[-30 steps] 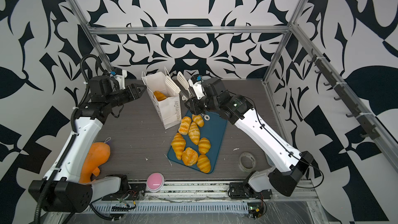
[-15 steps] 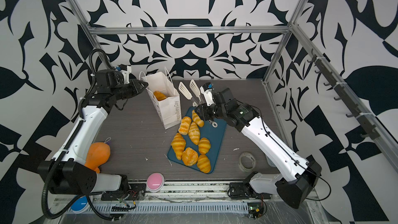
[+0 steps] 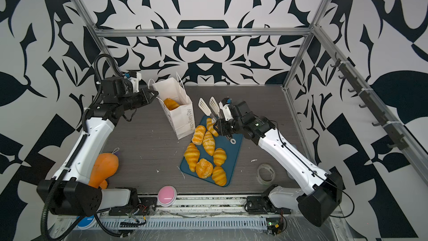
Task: Place the fake bread into the paper bag
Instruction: 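Withdraw the empty tongs from the bag and move them over the tray, then lower the tongs onto the tray and pinch a striped bread roll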
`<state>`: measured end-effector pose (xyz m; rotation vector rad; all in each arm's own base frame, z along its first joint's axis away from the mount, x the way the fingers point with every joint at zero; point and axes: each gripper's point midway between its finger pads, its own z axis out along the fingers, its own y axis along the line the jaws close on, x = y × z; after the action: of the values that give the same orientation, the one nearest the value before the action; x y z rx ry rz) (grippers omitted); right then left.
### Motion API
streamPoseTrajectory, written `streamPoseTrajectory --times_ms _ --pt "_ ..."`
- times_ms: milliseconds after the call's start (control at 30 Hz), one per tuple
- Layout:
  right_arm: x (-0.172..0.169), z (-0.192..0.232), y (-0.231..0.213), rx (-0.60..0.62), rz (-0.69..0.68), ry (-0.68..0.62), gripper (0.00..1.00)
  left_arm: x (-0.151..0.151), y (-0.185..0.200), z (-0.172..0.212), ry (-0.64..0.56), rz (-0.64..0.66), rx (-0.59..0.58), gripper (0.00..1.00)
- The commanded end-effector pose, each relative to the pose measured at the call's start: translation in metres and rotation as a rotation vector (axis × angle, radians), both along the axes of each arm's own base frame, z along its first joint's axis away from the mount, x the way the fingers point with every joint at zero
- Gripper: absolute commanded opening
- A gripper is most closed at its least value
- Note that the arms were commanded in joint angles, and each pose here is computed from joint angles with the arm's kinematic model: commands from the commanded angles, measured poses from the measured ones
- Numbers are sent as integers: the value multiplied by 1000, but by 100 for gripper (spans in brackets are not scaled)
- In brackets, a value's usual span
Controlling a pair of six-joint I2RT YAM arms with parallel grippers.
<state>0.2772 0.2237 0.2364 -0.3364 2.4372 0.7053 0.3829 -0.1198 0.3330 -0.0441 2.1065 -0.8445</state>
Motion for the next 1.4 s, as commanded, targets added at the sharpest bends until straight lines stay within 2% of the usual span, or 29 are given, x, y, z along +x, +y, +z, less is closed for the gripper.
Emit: streamPoseTrajectory --times_ms 0,367,400,733,1367 --pt "6 13 1 65 -25 -31 46 -9 2 -6 6 4 24 0" --pt "13 -41 -15 -1 -83 99 47 -9 6 -11 14 19 50 0" --pt "13 -46 -17 -7 -87 113 47 -15 8 0 -17 26 53 0" --pt "14 -93 -21 -66 -88 242 47 -17 9 3 -24 28 58 0" --pt "15 -125 -20 -112 -71 313 52 -17 5 -3 0 11 41 0"
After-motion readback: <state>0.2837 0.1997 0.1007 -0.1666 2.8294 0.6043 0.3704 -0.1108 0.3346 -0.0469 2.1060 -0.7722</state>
